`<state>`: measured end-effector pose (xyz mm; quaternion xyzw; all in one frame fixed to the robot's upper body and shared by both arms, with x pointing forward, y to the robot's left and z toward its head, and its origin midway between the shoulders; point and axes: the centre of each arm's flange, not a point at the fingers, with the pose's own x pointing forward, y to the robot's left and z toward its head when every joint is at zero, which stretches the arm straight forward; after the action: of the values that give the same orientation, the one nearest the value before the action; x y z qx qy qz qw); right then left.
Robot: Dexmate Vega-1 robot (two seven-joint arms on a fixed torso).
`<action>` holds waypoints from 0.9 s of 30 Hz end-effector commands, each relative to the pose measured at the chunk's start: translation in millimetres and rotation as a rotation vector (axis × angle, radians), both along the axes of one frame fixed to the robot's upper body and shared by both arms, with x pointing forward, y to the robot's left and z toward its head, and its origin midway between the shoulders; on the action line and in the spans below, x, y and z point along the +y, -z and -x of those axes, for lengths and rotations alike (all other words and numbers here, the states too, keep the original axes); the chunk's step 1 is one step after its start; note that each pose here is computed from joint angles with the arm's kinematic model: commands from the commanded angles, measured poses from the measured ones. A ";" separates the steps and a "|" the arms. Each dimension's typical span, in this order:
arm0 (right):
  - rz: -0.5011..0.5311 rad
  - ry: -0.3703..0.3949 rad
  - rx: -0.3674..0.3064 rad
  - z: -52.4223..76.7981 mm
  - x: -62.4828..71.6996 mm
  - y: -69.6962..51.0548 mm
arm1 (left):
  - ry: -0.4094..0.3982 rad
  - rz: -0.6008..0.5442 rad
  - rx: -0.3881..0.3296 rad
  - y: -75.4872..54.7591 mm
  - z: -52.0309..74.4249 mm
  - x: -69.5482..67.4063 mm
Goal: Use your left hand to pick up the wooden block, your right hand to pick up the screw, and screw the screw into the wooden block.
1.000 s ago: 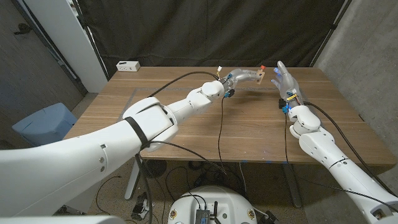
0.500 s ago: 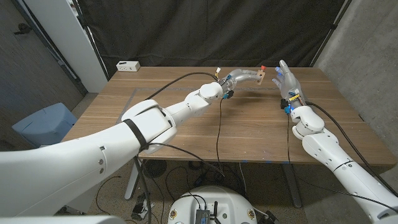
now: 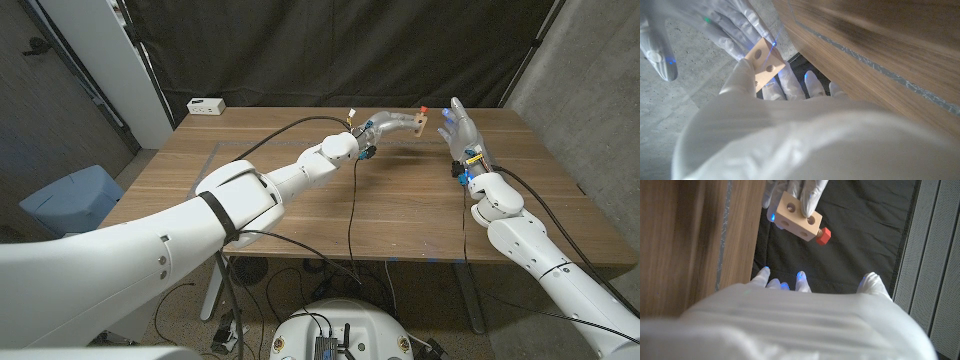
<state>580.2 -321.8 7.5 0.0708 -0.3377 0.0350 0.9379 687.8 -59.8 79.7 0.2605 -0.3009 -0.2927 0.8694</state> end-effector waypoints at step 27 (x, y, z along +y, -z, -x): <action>0.037 -0.040 0.027 4.4 10.6 -0.8 | 0.021 -0.030 -0.041 2.5 4.4 -1.8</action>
<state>578.4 -313.4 8.3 0.0624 -0.3246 0.0560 0.9421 684.5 -62.1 78.5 0.2737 -0.3113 -0.2985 0.8597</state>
